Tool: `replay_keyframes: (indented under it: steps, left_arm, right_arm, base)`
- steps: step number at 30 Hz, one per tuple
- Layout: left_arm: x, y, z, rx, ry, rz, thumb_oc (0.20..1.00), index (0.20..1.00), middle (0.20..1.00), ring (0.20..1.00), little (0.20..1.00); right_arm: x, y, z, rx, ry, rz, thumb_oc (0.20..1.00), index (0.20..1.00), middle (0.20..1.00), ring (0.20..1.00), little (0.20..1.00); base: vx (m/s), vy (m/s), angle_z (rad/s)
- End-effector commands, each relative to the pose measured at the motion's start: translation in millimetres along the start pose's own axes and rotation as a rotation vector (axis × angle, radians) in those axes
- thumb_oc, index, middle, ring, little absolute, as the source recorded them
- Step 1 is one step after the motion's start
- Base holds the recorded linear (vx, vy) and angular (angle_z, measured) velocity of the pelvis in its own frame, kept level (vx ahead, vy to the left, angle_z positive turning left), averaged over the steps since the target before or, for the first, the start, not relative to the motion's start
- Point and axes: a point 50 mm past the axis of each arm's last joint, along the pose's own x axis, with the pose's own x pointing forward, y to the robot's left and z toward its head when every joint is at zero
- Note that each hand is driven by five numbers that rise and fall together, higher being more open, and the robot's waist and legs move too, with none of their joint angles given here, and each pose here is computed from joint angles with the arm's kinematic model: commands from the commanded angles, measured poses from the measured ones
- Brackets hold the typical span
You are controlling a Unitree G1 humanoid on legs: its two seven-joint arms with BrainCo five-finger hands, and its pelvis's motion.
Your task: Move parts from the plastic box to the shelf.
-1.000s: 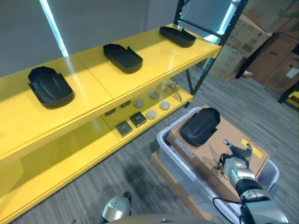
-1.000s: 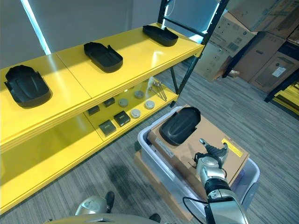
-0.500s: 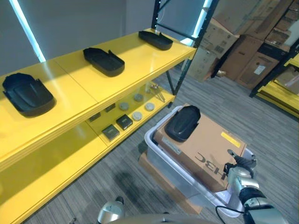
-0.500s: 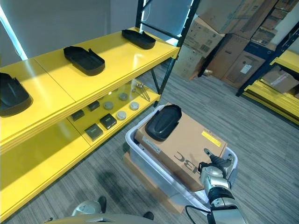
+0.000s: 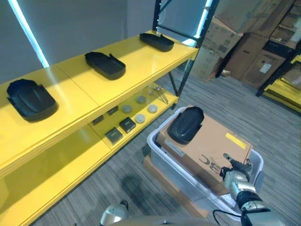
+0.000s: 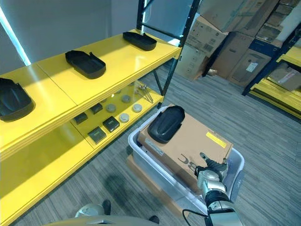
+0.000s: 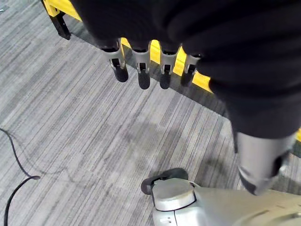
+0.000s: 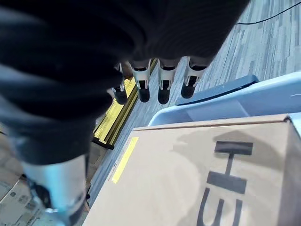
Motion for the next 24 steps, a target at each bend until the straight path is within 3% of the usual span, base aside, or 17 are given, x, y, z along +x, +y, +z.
replay_keyframes:
  steps: [1, 16, 24]
  left_arm:
    - [2.6, -7.1, 11.7, 0.059, -0.034, -0.022, 1.000, 1.000, 1.000, 1.000, 1.000]
    - [6.2, -6.6, 23.8, 0.072, -0.035, -0.020, 1.000, 1.000, 1.000, 1.000, 1.000]
    - [6.4, -4.8, 23.3, 0.054, -0.027, -0.014, 1.000, 1.000, 1.000, 1.000, 1.000]
  right_arm:
    - [13.4, -26.6, 37.3, 0.012, -0.139, -0.090, 1.000, 1.000, 1.000, 1.000, 1.000]
    - [14.5, -31.8, 33.7, 0.032, -0.144, -0.076, 1.000, 1.000, 1.000, 1.000, 1.000]
    - [7.8, -13.4, 80.2, 0.068, -0.284, -0.012, 1.000, 1.000, 1.000, 1.000, 1.000]
  base:
    - [0.00, -0.079, -0.23]
    - [0.00, -0.025, -0.11]
    - [0.00, 0.000, 0.00]
